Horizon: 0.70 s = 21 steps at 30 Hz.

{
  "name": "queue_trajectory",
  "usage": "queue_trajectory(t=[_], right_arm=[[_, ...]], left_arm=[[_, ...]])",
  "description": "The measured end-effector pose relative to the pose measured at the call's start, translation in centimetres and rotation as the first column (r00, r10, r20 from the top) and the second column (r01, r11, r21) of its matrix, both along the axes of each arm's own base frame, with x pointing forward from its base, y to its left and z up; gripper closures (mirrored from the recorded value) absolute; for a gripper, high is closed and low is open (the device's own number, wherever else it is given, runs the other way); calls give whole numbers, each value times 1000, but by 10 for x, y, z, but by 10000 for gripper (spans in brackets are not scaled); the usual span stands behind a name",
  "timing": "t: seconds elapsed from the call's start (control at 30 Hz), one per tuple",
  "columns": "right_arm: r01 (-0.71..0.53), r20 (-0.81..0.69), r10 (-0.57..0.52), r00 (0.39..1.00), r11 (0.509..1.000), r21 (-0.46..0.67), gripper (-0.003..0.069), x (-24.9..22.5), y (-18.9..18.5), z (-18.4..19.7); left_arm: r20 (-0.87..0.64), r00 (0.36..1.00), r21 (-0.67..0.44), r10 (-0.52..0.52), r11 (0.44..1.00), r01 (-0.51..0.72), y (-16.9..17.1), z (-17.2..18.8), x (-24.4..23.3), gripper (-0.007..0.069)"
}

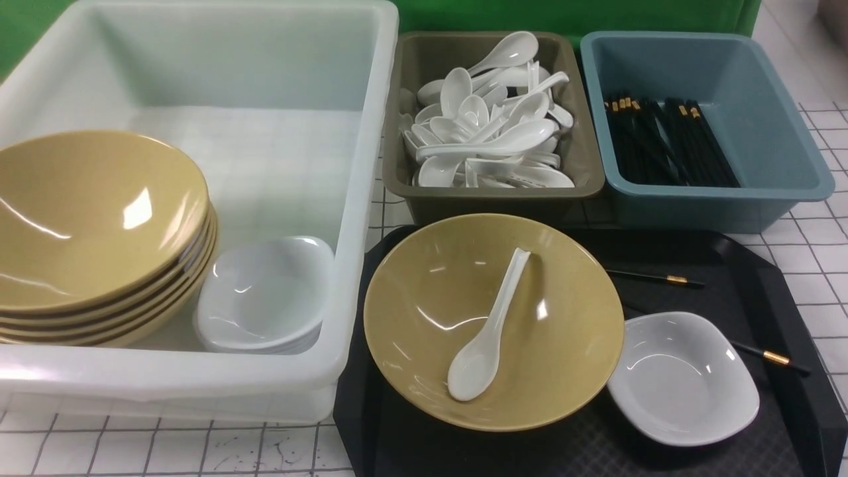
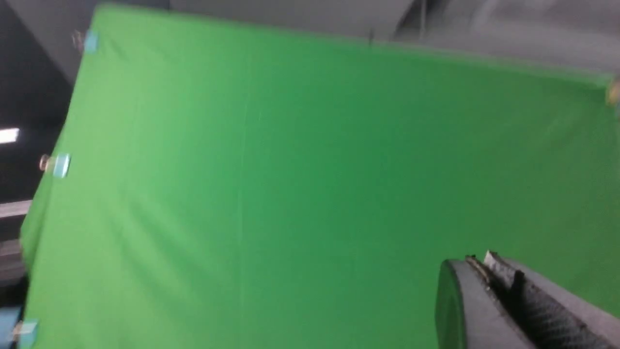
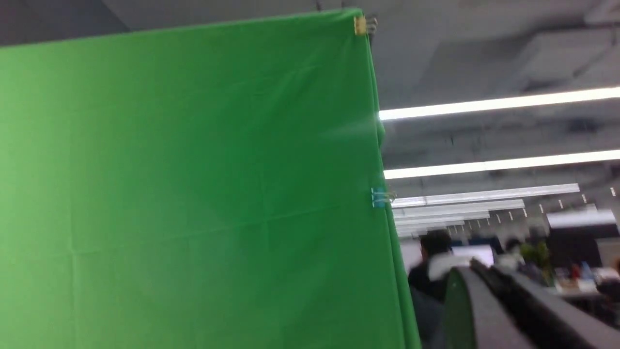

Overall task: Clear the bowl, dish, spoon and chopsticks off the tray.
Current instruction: Use the left arm to grab the soup spoon in the middle

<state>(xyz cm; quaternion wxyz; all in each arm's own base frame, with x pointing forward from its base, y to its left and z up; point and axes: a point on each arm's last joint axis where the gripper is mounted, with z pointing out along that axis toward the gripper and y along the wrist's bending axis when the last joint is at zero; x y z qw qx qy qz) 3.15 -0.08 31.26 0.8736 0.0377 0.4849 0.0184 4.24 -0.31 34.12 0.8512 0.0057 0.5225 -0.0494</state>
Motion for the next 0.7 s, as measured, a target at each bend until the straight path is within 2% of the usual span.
queue_trajectory(t=[0.07, 0.1, 0.13, 0.2, 0.23, 0.3, 0.33, 0.37, 0.43, 0.5, 0.57, 0.63, 0.67, 0.7], right_arm=[[29, -57, -31, 998, 999, -33, 615, 0, -1, 24], [32, -64, -34, 997, 999, -36, 615, 0, -1, 26], [50, -133, -57, 989, 997, -61, 615, 3, -2, 46], [58, -214, -73, 974, 995, -76, 615, 9, -3, 60], [57, -236, -73, 969, 996, -75, 615, 11, -3, 59], [54, -451, -85, 889, 995, -80, 615, 27, -5, 61], [45, -567, -82, 820, 996, -79, 615, 35, -6, 57], [29, -669, -81, 739, 996, -89, 615, 42, -6, 49], [-15, -773, -68, 630, 995, -100, 615, 50, -5, 37], [-102, -846, -39, 532, 989, -109, 615, 57, 0, 21], [-157, -873, -9, 488, 983, -98, 615, 60, 4, 10], [-221, -891, 37, 452, 973, -72, 615, 62, 10, -3], [-224, -893, 40, 448, 972, -69, 615, 62, 10, -5], [-262, -907, 64, 417, 964, -52, 615, 62, 14, -17]], left_arm=[[-92, 996, 32, 15, 999, -12, -1, 24, 11, 637], [-130, 991, 40, 18, 999, -13, -1, 24, 17, 637], [-226, 974, 56, 25, 998, -13, -2, 41, 34, 637], [-359, 933, 55, 13, 998, 7, -4, 49, 57, 637], [-373, 928, 50, 10, 999, 9, -5, 50, 59, 637], [-510, 859, 42, -38, 997, 69, -13, 63, 83, 637], [-572, 820, 52, -27, 996, 70, -19, 63, 95, 637], [-643, 761, 51, -87, 986, 156, -26, 65, 105, 637], [-711, 691, 47, -130, 972, 232, -38, 66, 120, 637], [-794, 579, 41, -182, 936, 350, -62, 54, 144, 635], [-834, 511, 41, -207, 901, 432, -81, 43, 159, 632], [-875, 433, 65, -214, 836, 545, -111, 27, 175, 626], [-880, 424, 67, -214, 829, 556, -114, 24, 176, 625], [-902, 379, 84, -209, 775, 627, -137, 12, 185, 606]])
